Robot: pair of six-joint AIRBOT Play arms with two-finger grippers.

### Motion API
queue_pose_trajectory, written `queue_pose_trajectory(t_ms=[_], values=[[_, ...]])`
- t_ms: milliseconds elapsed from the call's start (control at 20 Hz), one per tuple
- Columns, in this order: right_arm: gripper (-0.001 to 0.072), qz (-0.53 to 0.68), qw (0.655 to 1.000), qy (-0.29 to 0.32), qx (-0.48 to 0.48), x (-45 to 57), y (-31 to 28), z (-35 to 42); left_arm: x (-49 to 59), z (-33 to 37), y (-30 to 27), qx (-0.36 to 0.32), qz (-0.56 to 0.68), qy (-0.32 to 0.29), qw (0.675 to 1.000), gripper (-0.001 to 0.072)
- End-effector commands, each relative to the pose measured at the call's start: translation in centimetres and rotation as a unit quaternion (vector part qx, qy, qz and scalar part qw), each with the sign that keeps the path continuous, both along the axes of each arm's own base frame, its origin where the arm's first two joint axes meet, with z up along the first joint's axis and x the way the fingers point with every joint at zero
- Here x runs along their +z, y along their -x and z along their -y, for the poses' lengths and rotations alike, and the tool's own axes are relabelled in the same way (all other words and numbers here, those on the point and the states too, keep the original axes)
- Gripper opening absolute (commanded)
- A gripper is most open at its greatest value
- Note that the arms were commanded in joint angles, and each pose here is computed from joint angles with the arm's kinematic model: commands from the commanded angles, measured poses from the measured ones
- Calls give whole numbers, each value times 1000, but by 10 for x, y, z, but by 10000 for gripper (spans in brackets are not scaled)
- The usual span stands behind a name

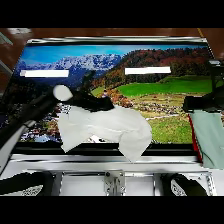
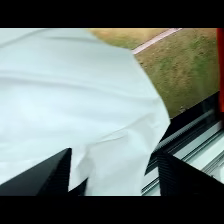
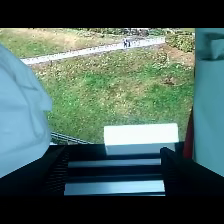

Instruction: Fold the shirts.

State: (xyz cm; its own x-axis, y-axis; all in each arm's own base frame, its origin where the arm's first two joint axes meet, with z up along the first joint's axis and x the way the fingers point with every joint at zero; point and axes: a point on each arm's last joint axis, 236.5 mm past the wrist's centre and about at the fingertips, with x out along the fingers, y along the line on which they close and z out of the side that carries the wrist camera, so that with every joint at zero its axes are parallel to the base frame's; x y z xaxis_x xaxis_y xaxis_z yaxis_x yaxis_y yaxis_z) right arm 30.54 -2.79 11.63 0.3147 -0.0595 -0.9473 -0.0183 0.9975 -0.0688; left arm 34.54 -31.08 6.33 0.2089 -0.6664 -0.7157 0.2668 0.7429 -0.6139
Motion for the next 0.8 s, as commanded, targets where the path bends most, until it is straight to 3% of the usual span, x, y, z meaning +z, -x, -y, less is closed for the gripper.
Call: queue_pose_trajectory(t_ms=[0,50,100,200,250,500,600,750], values=[[680,-73,997,-16,11,-44,9,-7,-5,-139,19,15,-29,-101,994,542],[680,-102,994,-34,19,-65,20,-16,-15,-183,33,58,-45,-124,990,561],[680,-125,990,-56,26,-83,30,-26,-29,-218,50,105,-68,-130,984,634],[680,-155,978,-135,29,-115,48,-55,-59,-257,80,182,-121,-114,969,649],[679,-156,972,-176,30,-124,52,-68,-73,-264,90,197,-140,-103,965,692],[679,-156,928,-339,4,-126,63,-105,-124,-274,86,227,-157,-90,957,691],[680,-164,917,-364,3,-119,68,-108,-140,-278,77,240,-169,-88,952,688],[679,-179,921,-345,4,-125,75,-101,-163,-273,79,224,-199,-81,951,686]])
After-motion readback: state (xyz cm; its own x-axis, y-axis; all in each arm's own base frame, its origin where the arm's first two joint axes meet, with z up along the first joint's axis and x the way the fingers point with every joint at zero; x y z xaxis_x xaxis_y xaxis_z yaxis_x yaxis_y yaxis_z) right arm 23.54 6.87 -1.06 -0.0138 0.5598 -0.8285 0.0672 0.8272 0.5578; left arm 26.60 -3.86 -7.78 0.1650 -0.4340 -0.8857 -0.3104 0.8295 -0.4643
